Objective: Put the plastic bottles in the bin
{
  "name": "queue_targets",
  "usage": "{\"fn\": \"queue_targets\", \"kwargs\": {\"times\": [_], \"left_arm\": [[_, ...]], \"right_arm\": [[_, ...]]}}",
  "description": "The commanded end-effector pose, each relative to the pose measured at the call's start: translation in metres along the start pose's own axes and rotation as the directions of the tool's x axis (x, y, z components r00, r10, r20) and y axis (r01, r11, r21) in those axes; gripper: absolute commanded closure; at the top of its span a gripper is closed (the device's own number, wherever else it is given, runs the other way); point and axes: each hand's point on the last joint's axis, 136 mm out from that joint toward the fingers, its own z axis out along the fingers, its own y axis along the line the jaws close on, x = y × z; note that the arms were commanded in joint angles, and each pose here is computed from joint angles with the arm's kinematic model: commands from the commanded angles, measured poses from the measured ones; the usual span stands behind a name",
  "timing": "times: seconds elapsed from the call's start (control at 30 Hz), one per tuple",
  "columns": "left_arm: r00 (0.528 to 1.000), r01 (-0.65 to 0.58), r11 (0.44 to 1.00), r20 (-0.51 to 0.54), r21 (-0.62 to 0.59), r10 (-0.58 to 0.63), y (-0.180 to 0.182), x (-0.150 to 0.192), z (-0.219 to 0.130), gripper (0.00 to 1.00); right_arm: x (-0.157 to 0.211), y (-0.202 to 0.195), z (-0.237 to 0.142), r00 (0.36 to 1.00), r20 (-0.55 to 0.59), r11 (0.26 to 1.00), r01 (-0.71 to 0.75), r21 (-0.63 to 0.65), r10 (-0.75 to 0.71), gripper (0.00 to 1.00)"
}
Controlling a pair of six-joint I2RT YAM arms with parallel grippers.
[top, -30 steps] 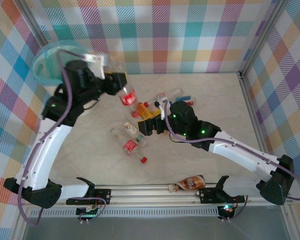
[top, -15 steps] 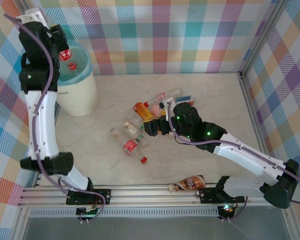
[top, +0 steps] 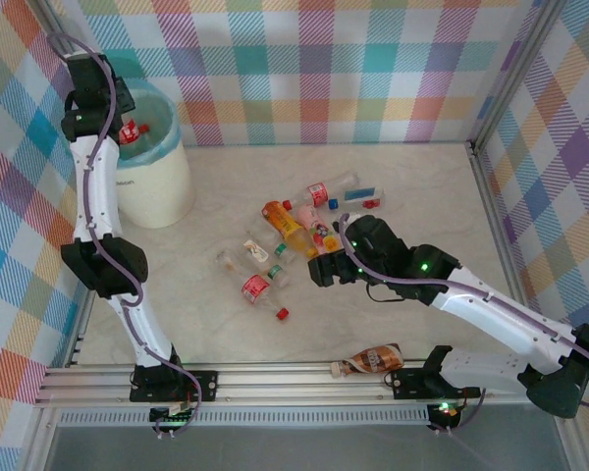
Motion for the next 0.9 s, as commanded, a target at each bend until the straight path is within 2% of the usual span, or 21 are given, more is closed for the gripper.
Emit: {"fn": "queue_targets", "kwargs": {"times": [0.0, 0.2, 0.4, 0.53, 0.63, 0.73, 0.8, 0.87], "left_arm": [[0.999, 0.023, 1.0, 0.037, 0.018, -0.024, 0.004, -0.017, -0.007, 0.36], [0.998, 0.038, 0.998, 0.05, 0.054, -0.04, 0.0, -0.024, -0.013, 0.26], [0.993, 0.066, 0.992, 0.086, 0.109, -0.076, -0.004, -0.043, -0.042, 0.25], [0.99, 0.082, 0.979, 0.093, 0.187, -0.101, -0.016, -0.054, -0.075, 0.26], [0.992, 0.036, 0.965, 0.104, 0.26, -0.065, -0.042, -0.056, -0.11, 0.27], [0.992, -0.062, 0.937, 0.125, 0.343, 0.02, -0.081, -0.049, -0.151, 0.28], [0.986, -0.139, 0.907, 0.136, 0.398, 0.092, -0.108, -0.038, -0.18, 0.28], [0.97, -0.24, 0.85, 0.14, 0.469, 0.197, -0.141, -0.014, -0.209, 0.28]], "right_arm": [[0.025, -0.02, -0.006, 0.996, -0.076, 0.996, -0.031, 0.082, 0.038, 0.03], [0.012, -0.02, -0.01, 0.999, -0.034, 0.995, -0.018, 0.096, 0.021, 0.03], [-0.001, -0.02, -0.014, 1.0, -0.011, 0.994, 0.011, 0.112, -0.01, 0.03], [-0.011, -0.026, -0.019, 1.0, 0.005, 0.99, 0.008, 0.142, -0.009, 0.04], [-0.013, -0.037, -0.022, 1.0, -0.02, 0.985, -0.008, 0.171, 0.012, 0.05], [-0.003, -0.052, -0.028, 0.995, -0.076, 0.976, -0.049, 0.214, 0.067, 0.06], [0.011, -0.06, -0.034, 0.984, -0.129, 0.969, -0.087, 0.232, 0.119, 0.08], [0.03, -0.071, -0.041, 0.966, -0.2, 0.956, -0.109, 0.271, 0.167, 0.08]]}}
